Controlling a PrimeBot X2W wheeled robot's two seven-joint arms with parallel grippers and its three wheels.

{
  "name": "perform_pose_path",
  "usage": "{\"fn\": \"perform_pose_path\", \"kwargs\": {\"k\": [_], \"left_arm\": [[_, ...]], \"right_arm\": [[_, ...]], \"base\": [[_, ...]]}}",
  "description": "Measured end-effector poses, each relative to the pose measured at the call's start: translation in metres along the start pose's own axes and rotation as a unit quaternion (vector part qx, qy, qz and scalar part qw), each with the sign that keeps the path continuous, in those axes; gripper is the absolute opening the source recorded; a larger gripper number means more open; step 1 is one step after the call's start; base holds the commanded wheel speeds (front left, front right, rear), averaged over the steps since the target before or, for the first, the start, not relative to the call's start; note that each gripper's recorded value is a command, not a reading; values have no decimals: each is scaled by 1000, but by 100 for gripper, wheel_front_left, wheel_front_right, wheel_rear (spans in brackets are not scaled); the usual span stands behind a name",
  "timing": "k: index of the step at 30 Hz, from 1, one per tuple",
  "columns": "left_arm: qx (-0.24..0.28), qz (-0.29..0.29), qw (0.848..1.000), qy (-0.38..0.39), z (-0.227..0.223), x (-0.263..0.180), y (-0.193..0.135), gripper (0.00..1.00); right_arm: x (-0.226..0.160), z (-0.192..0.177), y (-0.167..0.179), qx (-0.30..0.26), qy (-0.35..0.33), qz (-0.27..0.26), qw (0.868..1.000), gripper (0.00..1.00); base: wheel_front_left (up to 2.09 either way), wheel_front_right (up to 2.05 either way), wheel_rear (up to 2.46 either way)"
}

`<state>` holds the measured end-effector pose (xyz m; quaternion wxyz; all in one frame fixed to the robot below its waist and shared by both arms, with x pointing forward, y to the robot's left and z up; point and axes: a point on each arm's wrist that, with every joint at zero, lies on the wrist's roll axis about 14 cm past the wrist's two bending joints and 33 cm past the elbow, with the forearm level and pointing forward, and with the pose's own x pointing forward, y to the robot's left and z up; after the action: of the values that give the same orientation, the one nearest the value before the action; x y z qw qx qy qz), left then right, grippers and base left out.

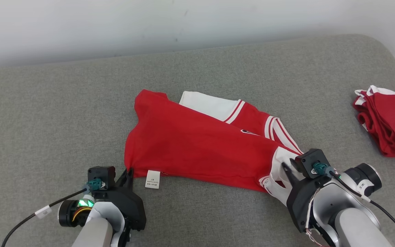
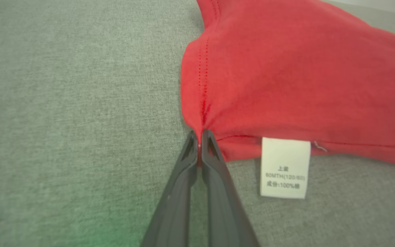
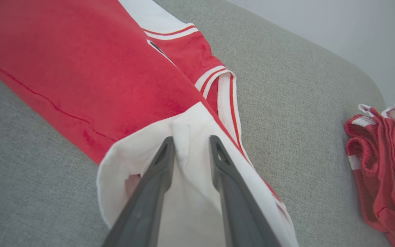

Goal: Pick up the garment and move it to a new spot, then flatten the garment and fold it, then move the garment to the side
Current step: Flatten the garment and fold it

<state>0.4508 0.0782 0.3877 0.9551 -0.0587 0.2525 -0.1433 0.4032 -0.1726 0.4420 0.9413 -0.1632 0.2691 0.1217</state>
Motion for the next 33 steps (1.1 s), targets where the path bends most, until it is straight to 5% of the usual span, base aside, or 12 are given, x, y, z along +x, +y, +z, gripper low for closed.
{"fn": "perform_pose_path", "kwargs": {"k": [8, 13, 19, 28, 33], "left_arm": [[-6, 2, 1000, -10, 5, -6, 0, 0], [-20, -2, 999, -45, 24, -8, -3, 0], [-59, -21, 990, -127, 85, -10, -8, 0], [-191, -95, 958, -193, 192, -8, -13, 0], [-187, -110, 952, -215, 250, 7, -1, 0]], "right_arm": [[-4, 0, -5, 10, -2, -7, 1000, 0], [-14, 38, -15, 31, -77, -19, 996, 0], [-30, 92, -43, 35, -168, -49, 984, 0], [-31, 180, -71, 3, -258, -49, 965, 0], [-18, 240, -99, -6, -317, -61, 947, 0]], "base": [[0, 0, 0], [0, 0, 0], [0, 0, 0], [0, 0, 0], [0, 0, 0]]}}
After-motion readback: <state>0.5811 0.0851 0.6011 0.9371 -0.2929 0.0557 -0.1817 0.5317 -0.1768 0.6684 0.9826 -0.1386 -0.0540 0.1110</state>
